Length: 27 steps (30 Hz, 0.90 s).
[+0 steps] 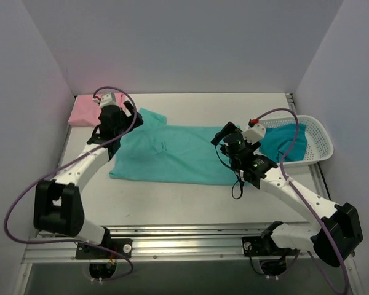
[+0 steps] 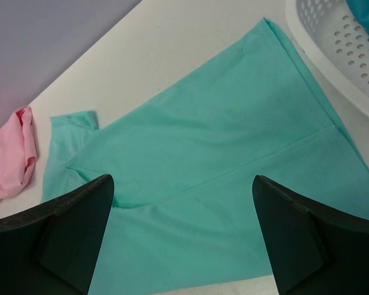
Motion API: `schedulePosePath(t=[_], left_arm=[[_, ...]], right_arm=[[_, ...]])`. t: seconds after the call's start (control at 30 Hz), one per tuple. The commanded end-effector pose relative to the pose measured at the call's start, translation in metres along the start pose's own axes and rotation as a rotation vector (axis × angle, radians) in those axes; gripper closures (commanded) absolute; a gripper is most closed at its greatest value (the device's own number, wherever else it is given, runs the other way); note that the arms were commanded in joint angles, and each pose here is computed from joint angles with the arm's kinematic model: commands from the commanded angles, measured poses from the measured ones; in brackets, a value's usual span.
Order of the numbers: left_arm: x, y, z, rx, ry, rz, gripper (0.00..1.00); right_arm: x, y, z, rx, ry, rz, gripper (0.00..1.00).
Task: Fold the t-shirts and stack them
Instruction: Fold the tshirt
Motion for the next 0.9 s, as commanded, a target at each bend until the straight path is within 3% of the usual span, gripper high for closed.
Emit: schedulePosePath(t=[0.0,0.13,0.17,0.33,0.7,0.87], left_arm=[[0.015,0.057,-0.029,-0.006,0.061,0.097,0.05],[0.026,0.115,-0.045,0.035,0.061,0.150,0.05],[0.049,0.138,-0.034,0.078,0.045,0.121,0.04],[0.068,0.190,-0.018,0.133,-0.002,0.142,0.04],[0.054,0.254,-0.023,0.166,-0.016,0.190,0.04],[0.064,0.276,0.003,0.246,-0.010,0.119,0.04]], right_arm=[[0.006,0.003,-0.006,-0.033,-0.031,-0.016,0.09],[0.002,0.003,-0.002,-0.034,-0.046,-0.019,0.09],[0.001,0.003,0.000,-0.032,-0.047,-0.026,0.09],[0.006,0.003,0.006,-0.013,-0.056,-0.066,0.09],[0.008,0.009,0.010,-0.013,-0.069,-0.079,0.09],[0.008,0.012,0.012,-0.012,-0.070,-0.073,0.09]])
Point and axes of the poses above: each gripper's point midway between its finger pads, its own y axis out along the fingers, its own x axis along the line the jaws close on, z = x × y, the point moved 4 cm from there along -y, back along the fingers, and after that the axes turned 9 degrees about -y, right-handed, at the moved point
